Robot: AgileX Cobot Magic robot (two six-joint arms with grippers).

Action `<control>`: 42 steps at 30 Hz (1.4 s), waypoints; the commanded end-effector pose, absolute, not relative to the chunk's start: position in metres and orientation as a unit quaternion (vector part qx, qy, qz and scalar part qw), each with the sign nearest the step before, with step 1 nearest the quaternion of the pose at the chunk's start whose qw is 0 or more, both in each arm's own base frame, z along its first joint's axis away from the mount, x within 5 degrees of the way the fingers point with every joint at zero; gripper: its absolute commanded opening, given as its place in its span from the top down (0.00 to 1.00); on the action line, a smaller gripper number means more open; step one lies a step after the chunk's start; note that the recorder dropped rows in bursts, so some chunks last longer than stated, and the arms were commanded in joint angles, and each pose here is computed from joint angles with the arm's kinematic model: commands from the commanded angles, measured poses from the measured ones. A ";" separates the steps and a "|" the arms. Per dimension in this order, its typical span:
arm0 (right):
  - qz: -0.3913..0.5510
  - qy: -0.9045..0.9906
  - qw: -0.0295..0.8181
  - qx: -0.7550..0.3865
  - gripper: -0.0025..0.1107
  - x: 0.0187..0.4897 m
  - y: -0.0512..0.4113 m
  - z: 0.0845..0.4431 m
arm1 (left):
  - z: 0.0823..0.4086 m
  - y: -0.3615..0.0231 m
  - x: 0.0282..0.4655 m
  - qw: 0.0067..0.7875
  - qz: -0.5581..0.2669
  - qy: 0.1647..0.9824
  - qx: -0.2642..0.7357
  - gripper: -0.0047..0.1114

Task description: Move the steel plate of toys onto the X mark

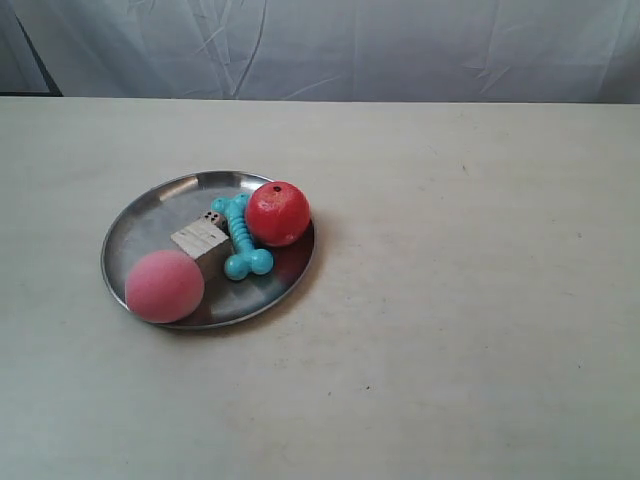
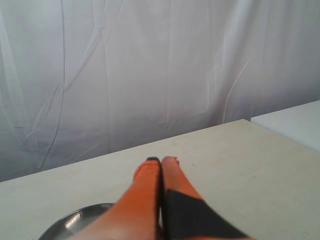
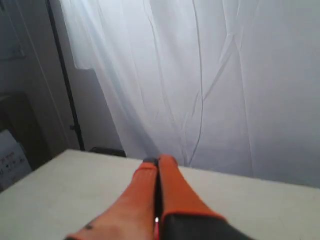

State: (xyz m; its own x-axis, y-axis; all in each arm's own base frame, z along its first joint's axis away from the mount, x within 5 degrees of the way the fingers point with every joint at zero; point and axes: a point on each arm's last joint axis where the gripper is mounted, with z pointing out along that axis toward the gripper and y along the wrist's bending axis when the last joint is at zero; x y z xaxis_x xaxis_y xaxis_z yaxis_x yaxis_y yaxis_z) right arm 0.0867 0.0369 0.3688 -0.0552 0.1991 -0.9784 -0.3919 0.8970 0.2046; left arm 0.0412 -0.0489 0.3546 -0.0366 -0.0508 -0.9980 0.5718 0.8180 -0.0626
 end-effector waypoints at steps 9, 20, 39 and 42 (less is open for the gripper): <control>0.178 0.593 0.782 -0.070 0.99 0.009 0.015 0.372 | 0.353 -0.049 0.040 0.667 -0.235 0.680 0.194 0.96; 0.138 0.688 0.712 -0.010 0.99 0.041 0.015 0.265 | 0.353 -0.049 0.040 0.667 -0.235 0.680 0.195 0.96; 0.137 0.689 0.709 0.062 0.99 0.056 0.007 0.209 | 0.272 -0.013 0.067 0.667 -0.073 0.740 0.044 0.96; 0.138 0.690 0.708 0.062 0.99 0.056 0.007 0.209 | 0.252 -0.012 0.070 0.648 -0.046 0.758 0.061 0.96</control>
